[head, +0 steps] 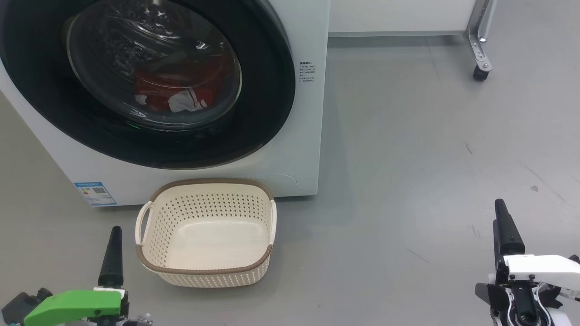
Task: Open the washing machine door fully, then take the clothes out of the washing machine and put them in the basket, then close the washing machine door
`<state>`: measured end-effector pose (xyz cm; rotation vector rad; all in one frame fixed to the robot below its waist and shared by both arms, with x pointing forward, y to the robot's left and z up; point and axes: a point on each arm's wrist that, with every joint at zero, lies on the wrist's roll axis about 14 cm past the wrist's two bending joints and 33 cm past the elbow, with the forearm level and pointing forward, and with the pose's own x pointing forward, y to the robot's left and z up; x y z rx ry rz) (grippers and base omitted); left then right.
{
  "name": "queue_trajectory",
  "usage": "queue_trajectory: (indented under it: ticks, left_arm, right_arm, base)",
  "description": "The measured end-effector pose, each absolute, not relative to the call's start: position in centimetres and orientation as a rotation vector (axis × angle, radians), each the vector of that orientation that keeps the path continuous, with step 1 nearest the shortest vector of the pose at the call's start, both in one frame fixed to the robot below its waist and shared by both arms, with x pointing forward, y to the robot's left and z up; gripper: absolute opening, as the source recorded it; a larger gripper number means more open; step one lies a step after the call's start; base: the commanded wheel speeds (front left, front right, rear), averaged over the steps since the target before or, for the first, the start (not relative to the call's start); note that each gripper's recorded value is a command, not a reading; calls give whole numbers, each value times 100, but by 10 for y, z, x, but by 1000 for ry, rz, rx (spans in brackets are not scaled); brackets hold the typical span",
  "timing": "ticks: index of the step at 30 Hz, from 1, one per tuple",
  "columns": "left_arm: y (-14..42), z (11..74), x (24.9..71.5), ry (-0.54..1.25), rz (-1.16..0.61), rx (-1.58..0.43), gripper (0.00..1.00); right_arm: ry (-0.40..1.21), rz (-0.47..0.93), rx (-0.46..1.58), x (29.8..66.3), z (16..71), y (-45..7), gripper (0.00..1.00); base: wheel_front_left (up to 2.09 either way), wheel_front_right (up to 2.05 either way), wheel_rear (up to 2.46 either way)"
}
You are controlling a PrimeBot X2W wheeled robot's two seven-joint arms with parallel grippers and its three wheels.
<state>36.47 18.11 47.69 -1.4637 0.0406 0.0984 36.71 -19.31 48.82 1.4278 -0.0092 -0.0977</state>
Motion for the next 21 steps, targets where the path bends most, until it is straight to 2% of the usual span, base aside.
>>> queue_trajectory:
  ticks: [21]
  left_arm:
    - [187, 501, 367, -45, 64, -1185, 100]
  right_arm:
    - [-85, -71, 1196, 371, 509, -196, 100]
  base:
    - [0, 0, 0]
